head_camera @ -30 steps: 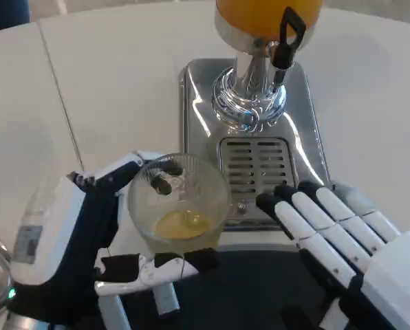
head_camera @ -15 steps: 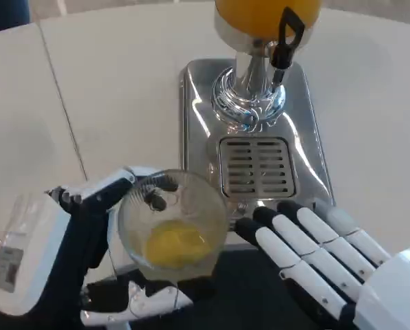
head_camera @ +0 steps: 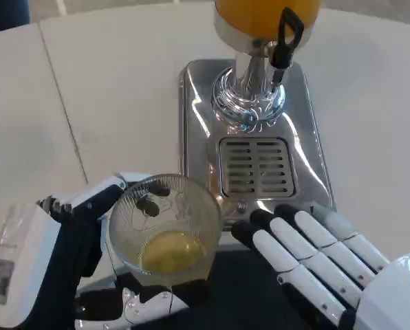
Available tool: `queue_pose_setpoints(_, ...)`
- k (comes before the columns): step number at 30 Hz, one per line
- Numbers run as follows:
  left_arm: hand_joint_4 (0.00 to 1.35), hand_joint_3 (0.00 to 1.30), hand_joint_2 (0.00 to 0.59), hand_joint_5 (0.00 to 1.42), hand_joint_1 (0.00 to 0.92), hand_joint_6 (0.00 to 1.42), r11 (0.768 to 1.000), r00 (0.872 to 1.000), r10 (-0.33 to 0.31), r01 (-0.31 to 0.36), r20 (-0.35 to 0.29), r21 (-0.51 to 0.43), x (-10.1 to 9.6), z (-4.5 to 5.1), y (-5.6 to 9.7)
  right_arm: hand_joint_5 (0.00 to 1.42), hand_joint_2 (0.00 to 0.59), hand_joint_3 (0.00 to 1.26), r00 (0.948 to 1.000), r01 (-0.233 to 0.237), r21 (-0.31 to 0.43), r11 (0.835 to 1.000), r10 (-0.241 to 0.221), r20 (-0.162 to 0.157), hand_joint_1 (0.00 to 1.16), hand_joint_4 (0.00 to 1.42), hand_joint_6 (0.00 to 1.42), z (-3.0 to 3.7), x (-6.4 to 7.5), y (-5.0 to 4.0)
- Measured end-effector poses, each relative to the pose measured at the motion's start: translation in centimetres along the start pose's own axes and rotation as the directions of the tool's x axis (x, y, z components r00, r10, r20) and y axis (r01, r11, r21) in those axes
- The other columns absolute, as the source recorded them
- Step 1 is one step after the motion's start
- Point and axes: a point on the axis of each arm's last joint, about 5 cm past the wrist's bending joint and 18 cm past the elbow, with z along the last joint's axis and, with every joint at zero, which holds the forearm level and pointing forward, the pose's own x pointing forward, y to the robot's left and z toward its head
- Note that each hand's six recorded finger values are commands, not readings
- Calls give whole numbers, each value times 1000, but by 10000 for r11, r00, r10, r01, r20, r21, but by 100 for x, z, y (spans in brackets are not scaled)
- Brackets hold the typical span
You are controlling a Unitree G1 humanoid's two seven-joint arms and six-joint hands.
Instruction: Grasp the cup under the faucet to collect the drink, then remove the cup.
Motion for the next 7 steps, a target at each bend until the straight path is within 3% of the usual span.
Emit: queue_pose_setpoints(7, 1233, 1094, 0, 1424, 620, 1424, 10000, 9999, 77, -78, 87, 32, 7, 0, 7, 0, 586, 0, 9999, 104, 21, 9999, -104, 82, 53, 0, 0, 24, 24, 4)
